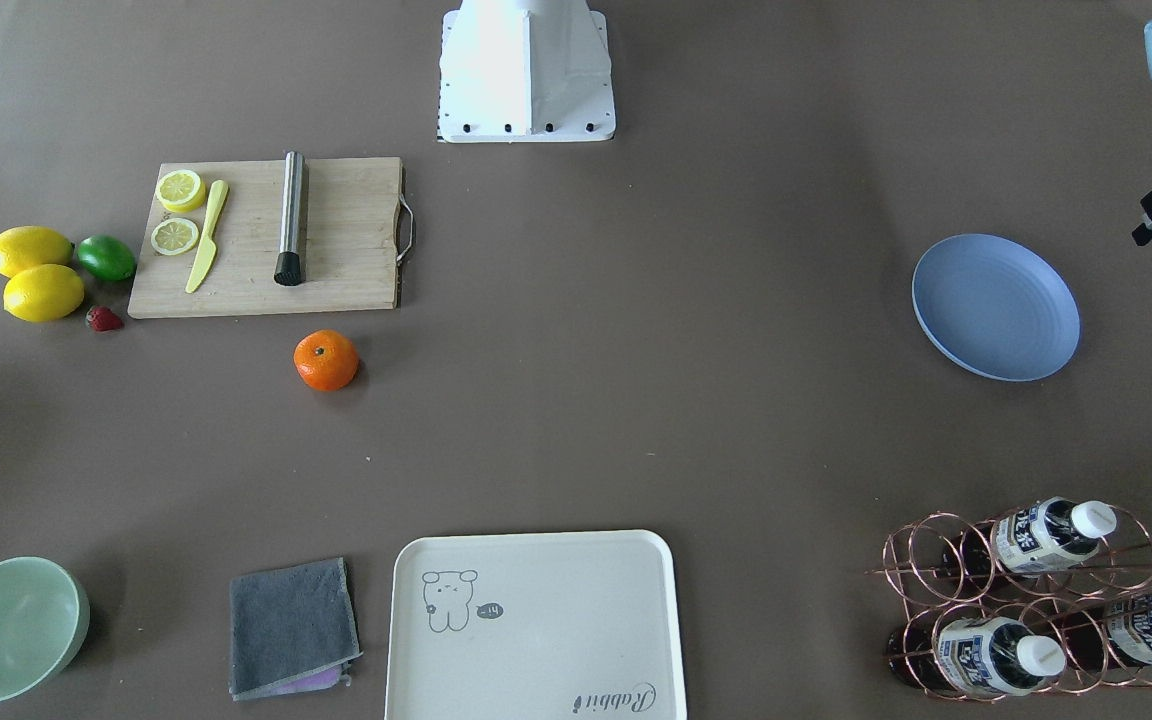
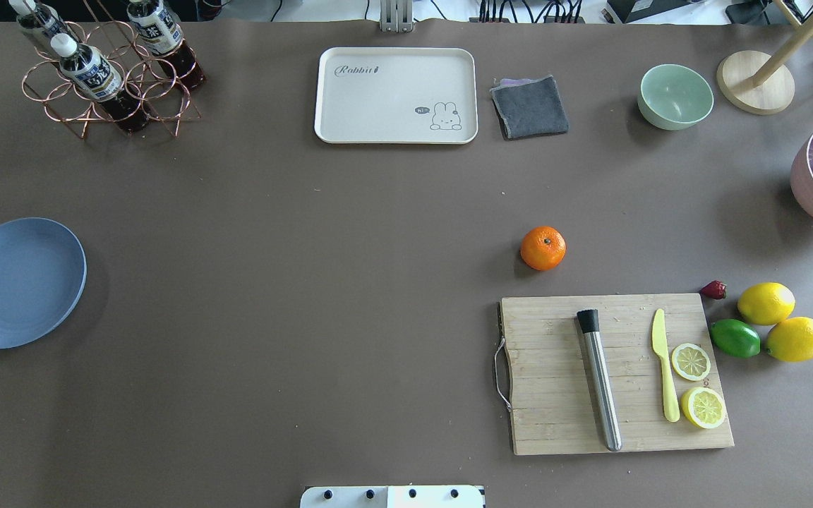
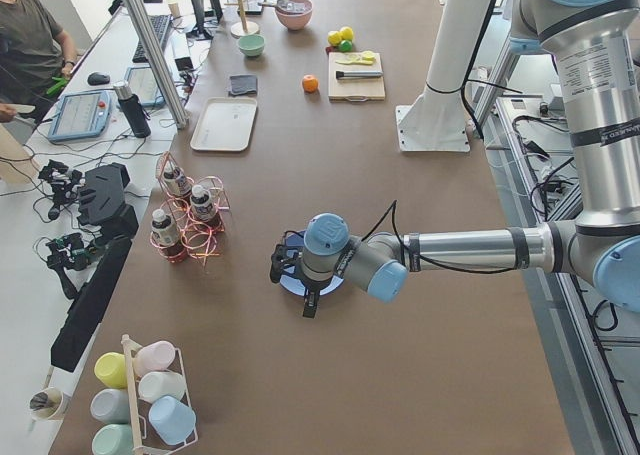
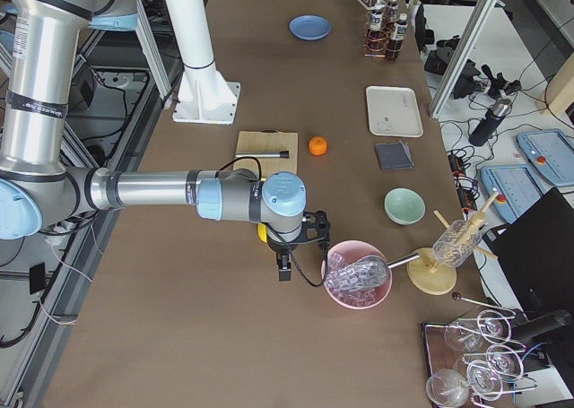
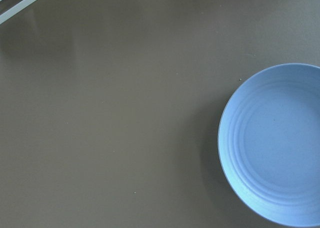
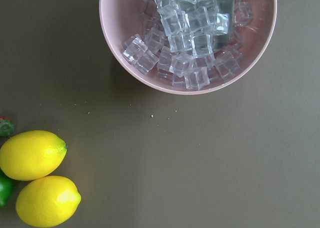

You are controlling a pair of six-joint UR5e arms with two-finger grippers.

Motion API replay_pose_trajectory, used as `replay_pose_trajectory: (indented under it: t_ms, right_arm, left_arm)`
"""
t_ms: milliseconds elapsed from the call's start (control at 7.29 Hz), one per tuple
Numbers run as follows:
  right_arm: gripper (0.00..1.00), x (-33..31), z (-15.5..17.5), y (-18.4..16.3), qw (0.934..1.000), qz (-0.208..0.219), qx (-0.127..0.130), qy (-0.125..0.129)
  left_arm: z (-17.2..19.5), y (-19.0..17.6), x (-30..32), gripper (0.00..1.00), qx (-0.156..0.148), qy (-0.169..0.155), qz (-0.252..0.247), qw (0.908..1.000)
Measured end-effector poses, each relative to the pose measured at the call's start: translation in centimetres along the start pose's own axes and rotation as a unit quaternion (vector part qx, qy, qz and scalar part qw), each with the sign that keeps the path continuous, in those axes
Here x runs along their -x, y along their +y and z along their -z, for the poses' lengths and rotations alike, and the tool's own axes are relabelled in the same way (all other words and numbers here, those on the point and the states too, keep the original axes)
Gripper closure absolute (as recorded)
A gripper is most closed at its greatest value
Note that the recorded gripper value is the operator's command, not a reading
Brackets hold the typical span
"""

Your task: Pick orange to plate

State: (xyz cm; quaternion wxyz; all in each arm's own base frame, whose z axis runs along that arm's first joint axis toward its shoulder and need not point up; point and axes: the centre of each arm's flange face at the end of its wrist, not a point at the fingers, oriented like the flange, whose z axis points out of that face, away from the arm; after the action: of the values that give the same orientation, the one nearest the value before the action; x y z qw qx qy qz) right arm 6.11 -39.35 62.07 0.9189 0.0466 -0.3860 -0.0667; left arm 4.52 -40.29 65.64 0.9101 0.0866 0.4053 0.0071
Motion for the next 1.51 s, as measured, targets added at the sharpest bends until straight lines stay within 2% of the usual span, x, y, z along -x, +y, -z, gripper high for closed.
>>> replay_pose_trajectory:
  t_ms: [275, 549, 824, 961, 1098, 1235, 1510]
  right_arm:
    - [0.0, 0.1, -0.3, -0.1, 0.9998, 0.003, -0.006, -0.018]
    - [0.0, 0.4, -0.5, -0.5, 0.9997, -0.006, -0.005, -0.024]
    - [0.0, 1.0, -0.7, -1.1, 0.9997, -0.008, -0.003, -0.024]
    - [0.0, 1.1, -0.8, -1.2, 0.9997, -0.007, -0.001, -0.024]
    - [0.0, 1.3, -0.9, -1.3, 0.9997, -0.006, 0.0, -0.025]
    - [0.0, 1.4, -1.0, -1.4, 0.9997, -0.004, 0.001, -0.025]
    - [0.0, 1.5, -1.1, -1.4, 0.9997, -0.003, 0.002, -0.026]
  left_arm:
    - [-4.3, 0.2, -1.2, 0.03, -0.002, 0.003, 0.015, 0.9999]
    - [-7.4, -1.0, -1.0, 0.07, -0.003, 0.009, 0.02, 0.9998]
    - [-9.0, -1.9, -1.7, 0.15, 0.001, 0.014, 0.025, 0.9996]
    - [-9.4, -1.9, -2.2, 0.21, 0.004, 0.016, 0.026, 0.9995]
    - [-9.6, -1.9, -2.4, 0.31, 0.006, 0.017, 0.026, 0.9995]
    - [-9.7, -1.8, -2.5, 0.36, 0.008, 0.018, 0.026, 0.9995]
    - [-10.3, -1.2, -3.0, 0.36, 0.015, 0.021, 0.017, 0.9995]
